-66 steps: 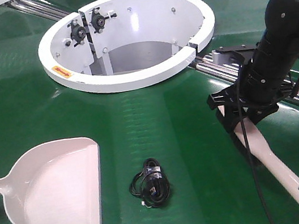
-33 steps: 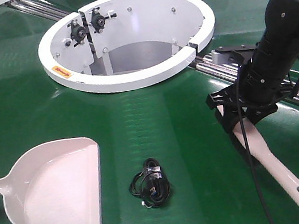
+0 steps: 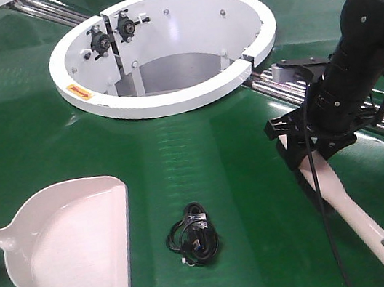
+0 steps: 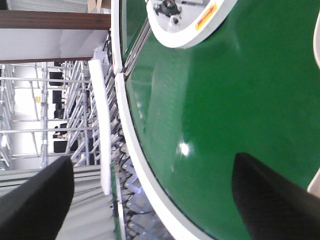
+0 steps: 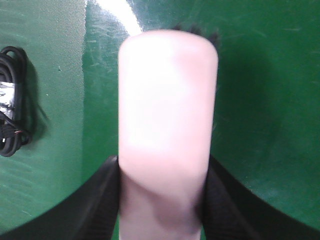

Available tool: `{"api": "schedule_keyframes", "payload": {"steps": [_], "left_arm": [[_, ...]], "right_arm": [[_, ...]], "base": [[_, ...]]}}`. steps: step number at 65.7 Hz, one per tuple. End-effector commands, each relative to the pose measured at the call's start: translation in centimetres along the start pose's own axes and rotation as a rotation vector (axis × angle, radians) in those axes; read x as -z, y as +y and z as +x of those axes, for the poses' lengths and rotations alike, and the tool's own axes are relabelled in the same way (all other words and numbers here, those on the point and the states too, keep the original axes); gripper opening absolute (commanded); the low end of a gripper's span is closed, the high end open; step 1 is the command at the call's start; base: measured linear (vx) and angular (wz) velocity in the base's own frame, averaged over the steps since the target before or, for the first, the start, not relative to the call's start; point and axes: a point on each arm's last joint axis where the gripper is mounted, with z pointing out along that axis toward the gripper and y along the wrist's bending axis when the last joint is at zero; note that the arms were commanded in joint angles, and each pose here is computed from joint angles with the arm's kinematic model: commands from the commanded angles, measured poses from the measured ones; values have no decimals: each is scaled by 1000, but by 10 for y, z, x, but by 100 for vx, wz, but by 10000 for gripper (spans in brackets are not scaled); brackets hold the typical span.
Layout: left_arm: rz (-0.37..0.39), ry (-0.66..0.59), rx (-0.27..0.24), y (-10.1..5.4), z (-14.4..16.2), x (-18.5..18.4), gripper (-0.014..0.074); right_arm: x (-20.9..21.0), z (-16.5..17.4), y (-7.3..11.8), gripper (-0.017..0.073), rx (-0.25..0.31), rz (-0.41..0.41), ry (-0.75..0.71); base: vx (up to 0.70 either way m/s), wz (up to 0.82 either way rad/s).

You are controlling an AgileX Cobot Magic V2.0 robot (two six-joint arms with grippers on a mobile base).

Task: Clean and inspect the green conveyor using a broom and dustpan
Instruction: 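Reach the left gripper toward the pink dustpan handle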

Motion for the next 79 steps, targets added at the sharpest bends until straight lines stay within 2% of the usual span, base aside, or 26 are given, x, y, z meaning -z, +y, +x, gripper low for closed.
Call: {"api": "schedule_keyframes", "payload": {"steps": [1,12,23,30,40,55,70,79], "left_arm": [[-42,0,-26,10,-1,3,594],[171,55,-58,-6,3,-18,594],[465,104,-48,-21,6,-48,594],[626,176,-26,-24,10,-65,594],[853,280,-50,-25,16,-93,594],[906,304,-46,-20,15,-133,594],[954,374,-123,-27,24,-160,594],[973,403,-142,-31,30,-166,594]], "right_arm": [[24,7,5,-5,8,-18,-19],[24,7,5,-5,8,-18,-19],[24,7,5,-5,8,-18,-19],[24,7,5,-5,8,-18,-19],[24,7,5,-5,8,-18,-21],[24,7,5,-5,8,-18,-23],[24,7,5,-5,9,-18,-21],[24,7,5,-5,9,-18,-21]], "base": [[0,0],[0,0],[0,0],[0,0],[0,0],[0,0],[0,0],[0,0]]}}
